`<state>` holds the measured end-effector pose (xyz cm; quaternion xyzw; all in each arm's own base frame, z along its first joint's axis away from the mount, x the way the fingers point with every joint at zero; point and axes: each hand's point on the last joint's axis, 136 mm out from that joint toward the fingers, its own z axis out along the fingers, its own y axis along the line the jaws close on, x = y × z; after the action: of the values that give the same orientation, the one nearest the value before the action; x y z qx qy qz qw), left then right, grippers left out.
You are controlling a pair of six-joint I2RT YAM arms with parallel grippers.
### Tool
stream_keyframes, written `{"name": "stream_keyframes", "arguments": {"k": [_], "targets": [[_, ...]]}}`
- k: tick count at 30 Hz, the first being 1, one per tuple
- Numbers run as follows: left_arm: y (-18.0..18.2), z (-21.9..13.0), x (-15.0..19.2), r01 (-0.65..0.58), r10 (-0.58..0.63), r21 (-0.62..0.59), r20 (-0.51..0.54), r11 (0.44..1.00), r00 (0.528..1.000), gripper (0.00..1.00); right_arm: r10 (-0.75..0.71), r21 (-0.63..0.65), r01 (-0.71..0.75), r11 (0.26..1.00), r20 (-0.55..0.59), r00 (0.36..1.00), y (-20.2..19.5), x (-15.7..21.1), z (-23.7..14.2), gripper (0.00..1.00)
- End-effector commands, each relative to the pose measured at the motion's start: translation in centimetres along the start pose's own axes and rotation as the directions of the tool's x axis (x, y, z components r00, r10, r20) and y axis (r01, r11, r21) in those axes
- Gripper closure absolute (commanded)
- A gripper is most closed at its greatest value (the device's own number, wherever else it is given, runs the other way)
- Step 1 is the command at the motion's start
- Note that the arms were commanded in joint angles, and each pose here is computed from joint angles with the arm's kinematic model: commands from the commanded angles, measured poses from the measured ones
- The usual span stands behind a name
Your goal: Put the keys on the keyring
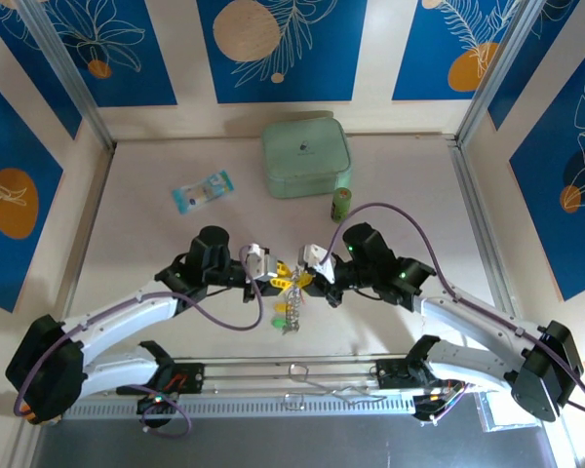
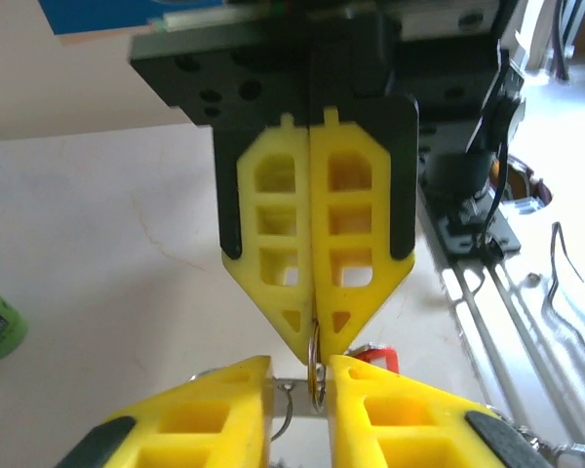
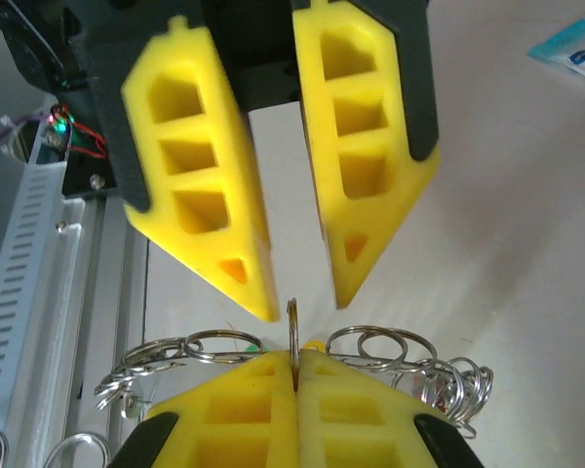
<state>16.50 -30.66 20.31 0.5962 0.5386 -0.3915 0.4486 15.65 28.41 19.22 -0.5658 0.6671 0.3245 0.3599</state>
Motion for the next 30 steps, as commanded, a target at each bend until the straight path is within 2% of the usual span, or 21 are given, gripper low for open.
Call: {"name": "stream_keyframes", "arguments": {"k": [1, 5, 8, 10, 15, 22, 27, 30], "targets": [[-0.9, -0.2, 0.9, -0.038, 0.041, 0.033, -0.078, 0.999, 0.996, 0.81, -0.086, 0.000, 0.086, 0.996, -0.064, 0.994, 0.4, -0.8, -0.5, 1.00], [-1.0, -0.1, 0.8, -0.035, 0.039, 0.046, -0.073, 0.998, 0.997, 0.82, -0.121, -0.010, 0.121, 0.993, -0.107, 0.987, 0.7, -1.6, -0.1, 1.00], [-1.0, -0.1, 0.5, -0.038, 0.041, 0.048, -0.066, 0.998, 0.997, 0.89, -0.157, -0.016, 0.156, 0.988, -0.113, 0.981, 1.2, -2.2, 0.3, 1.00], [-0.9, -0.1, 0.3, -0.037, 0.039, 0.044, -0.056, 0.998, 0.998, 0.91, -0.173, -0.015, 0.173, 0.985, -0.142, 0.975, 1.2, -1.9, 0.7, 1.00], [-1.2, -0.2, -0.1, -0.041, 0.043, 0.051, -0.035, 0.998, 0.998, 1.00, -0.161, -0.001, 0.163, 0.987, -0.164, 0.973, 0.9, -1.4, 1.2, 0.99], [-1.2, -0.3, -0.6, -0.028, 0.027, 0.035, 0.017, 0.999, 0.999, 1.00, -0.034, 0.050, 0.032, 0.998, 0.053, 0.998, 0.3, -1.9, -0.7, 0.64], [-1.1, -0.2, -0.5, -0.018, 0.017, 0.013, 0.050, 1.000, 0.999, 1.00, 0.100, 0.023, -0.103, 0.994, 0.103, 0.990, 0.9, -0.1, 0.0, 0.62], [-1.0, -0.2, -0.6, -0.018, 0.018, 0.011, 0.057, 1.000, 0.998, 1.00, 0.131, 0.020, -0.134, 0.991, 0.101, 0.986, 0.9, 0.8, 0.7, 0.61]]}}
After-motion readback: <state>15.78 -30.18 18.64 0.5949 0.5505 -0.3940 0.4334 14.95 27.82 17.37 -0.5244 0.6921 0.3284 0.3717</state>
